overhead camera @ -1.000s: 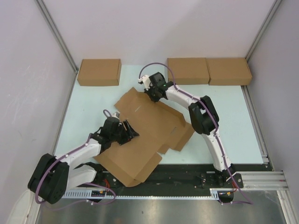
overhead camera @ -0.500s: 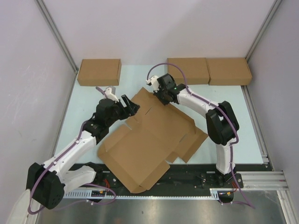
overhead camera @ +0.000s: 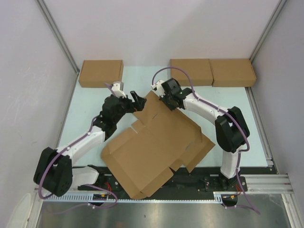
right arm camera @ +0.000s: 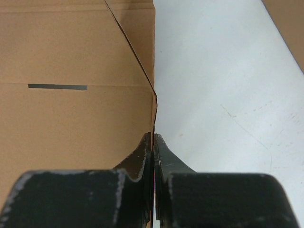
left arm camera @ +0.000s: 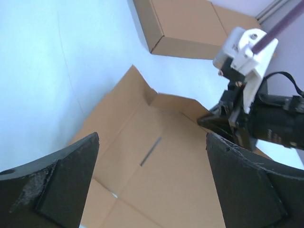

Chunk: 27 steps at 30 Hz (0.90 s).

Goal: Fold the paper box

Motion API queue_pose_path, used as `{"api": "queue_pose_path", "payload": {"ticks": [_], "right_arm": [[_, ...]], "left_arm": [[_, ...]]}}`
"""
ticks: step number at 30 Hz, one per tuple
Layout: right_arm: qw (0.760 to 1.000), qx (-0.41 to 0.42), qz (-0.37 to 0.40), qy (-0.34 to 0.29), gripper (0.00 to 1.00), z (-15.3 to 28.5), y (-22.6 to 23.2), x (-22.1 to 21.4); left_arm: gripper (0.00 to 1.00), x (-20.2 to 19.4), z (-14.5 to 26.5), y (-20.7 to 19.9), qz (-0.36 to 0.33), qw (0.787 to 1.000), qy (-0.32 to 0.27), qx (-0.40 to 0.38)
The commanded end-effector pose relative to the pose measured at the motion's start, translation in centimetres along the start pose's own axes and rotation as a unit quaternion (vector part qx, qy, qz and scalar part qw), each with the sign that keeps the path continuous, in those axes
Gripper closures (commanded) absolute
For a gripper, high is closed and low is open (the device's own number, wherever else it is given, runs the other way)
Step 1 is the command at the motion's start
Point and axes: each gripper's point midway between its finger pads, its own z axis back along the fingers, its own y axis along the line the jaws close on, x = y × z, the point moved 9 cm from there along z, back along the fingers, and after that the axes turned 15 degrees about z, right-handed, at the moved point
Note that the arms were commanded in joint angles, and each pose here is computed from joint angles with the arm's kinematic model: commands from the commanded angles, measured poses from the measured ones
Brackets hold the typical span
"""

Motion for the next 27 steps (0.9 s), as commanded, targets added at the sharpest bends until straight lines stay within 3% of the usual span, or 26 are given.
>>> {"api": "queue_pose_path", "payload": {"ticks": [1,2,4,5,12,27], "right_arm": [[1.0,-0.021,-0.006,-0.003,1.0,2.4,-0.4,-0.1],[1.0,-0.028,-0.007,-0.003,1.0,2.4,-0.4,-0.1],[0.999,-0.05,-0.005,-0.001,1.0,2.5,-0.4,-0.4],[0.998,-0.062,-0.005,-0.002,1.0,2.6,-0.5,-0.4],[0.982,-0.186,0.039,-0.003,1.0,4.3,-2.5,0.6],[0.975,-0.217,0.041,-0.024,1.0,7.8,-2.4,1.0]], "left_arm": [[0.0,1.9,-1.9,-1.2,-0.05,0.996,-0.038,-0.057],[0.02,2.9,-2.2,-0.9,-0.036,0.995,-0.065,-0.066],[0.05,2.1,-2.7,0.5,-0.012,0.994,-0.048,-0.097],[0.1,2.9,-2.9,0.7,-0.009,0.991,-0.072,-0.114],[0.14,3.7,-5.0,3.7,0.038,0.994,-0.07,-0.071],[0.2,-0.2,-6.1,4.3,0.069,0.996,-0.026,-0.053]]}}
